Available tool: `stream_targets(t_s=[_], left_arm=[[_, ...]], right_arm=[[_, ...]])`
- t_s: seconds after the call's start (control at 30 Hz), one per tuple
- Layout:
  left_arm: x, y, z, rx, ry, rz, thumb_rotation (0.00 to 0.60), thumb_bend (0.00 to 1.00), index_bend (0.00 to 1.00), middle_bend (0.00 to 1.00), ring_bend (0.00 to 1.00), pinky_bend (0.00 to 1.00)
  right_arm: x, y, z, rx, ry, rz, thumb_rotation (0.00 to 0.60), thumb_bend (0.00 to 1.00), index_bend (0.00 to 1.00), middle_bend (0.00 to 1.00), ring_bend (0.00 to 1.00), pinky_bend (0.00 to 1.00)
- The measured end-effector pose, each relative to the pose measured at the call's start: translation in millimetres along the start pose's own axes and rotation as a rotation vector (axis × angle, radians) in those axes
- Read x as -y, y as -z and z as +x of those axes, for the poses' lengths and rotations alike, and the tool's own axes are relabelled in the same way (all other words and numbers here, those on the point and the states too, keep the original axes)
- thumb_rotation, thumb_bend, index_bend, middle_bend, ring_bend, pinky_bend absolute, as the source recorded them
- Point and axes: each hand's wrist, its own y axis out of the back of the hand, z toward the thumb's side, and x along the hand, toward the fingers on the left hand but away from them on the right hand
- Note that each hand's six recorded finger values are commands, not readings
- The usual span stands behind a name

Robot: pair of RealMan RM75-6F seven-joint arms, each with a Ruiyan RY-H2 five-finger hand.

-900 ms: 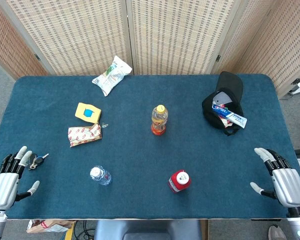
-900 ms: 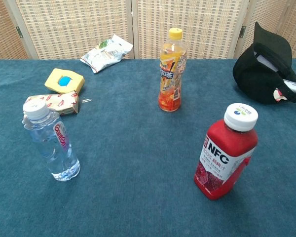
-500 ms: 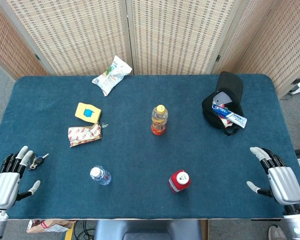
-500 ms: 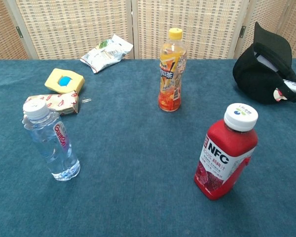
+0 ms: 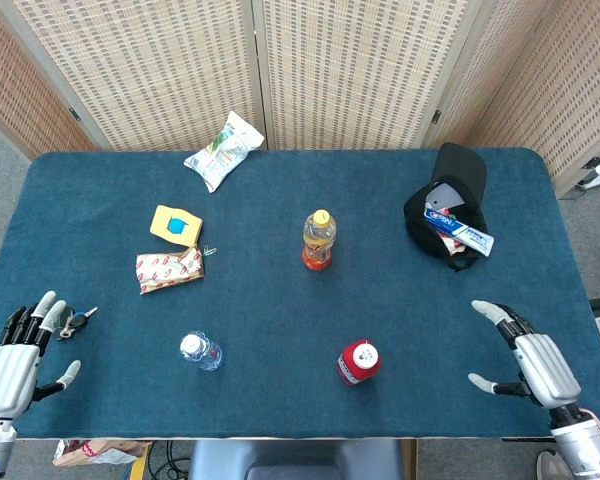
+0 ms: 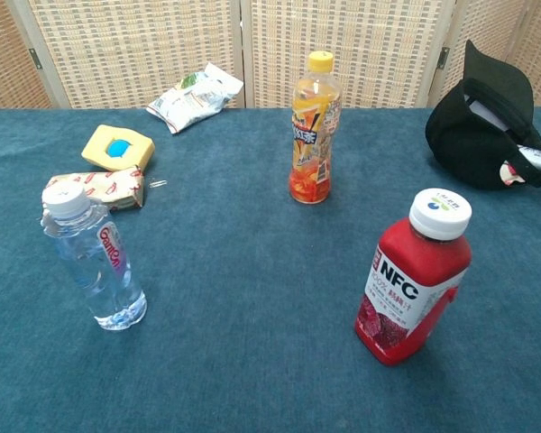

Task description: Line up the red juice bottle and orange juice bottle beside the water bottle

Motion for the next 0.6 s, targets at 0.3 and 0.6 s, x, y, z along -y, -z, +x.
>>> stream_targets(t_s=[0.3, 0.6], left_arm=[[-1, -1, 0, 0.002, 0.000, 0.000, 0.600, 0.24, 0.00, 0.00, 0.00, 0.02], [-4, 0, -2, -0.001, -0.006, 0.004, 0.600, 0.24, 0.00, 0.00, 0.00, 0.02]], right_arm=[[39, -16, -19, -0.077, -0.156, -0.211, 0.600, 0.00, 0.13, 0.16, 0.09, 0.19], [80, -22, -40, -0.118, -0.242, -0.326, 0.600, 0.00, 0.13, 0.16, 0.09, 0.19]])
